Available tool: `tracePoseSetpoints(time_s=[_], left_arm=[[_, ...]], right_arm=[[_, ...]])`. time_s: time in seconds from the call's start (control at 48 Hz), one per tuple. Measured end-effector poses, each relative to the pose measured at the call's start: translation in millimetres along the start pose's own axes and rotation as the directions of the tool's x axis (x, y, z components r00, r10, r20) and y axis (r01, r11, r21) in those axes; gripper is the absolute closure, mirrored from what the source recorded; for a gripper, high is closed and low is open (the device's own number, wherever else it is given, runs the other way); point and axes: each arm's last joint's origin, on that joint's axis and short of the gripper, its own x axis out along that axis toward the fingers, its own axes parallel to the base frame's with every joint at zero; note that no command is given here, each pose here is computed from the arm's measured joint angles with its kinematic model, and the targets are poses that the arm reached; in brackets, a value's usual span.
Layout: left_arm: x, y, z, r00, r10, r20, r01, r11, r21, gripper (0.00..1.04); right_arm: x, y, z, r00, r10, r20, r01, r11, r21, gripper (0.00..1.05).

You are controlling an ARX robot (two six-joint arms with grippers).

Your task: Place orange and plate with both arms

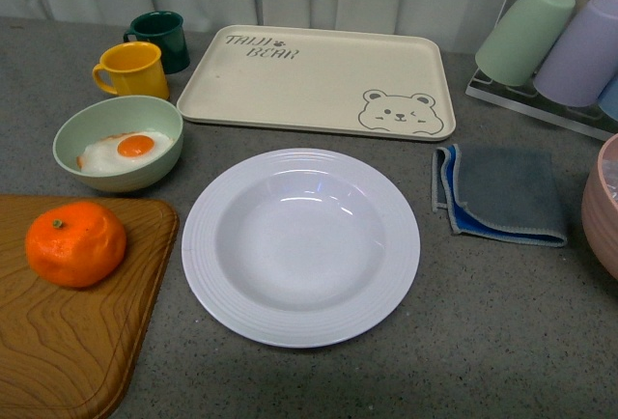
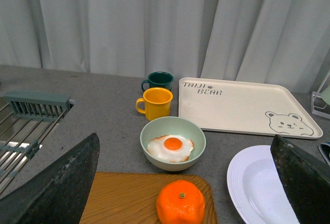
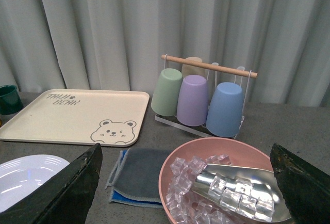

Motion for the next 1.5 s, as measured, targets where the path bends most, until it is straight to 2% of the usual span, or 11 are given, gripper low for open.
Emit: tracePoseSetpoints(time_s=[1.5], left_arm=[[0.0, 0.0, 0.0, 1.000, 0.000, 0.000, 0.000, 1.000, 0.000, 0.07]], right_arm=[[0.0, 0.0, -0.1, 1.000, 0.000, 0.000, 0.000, 1.000, 0.000, 0.09]])
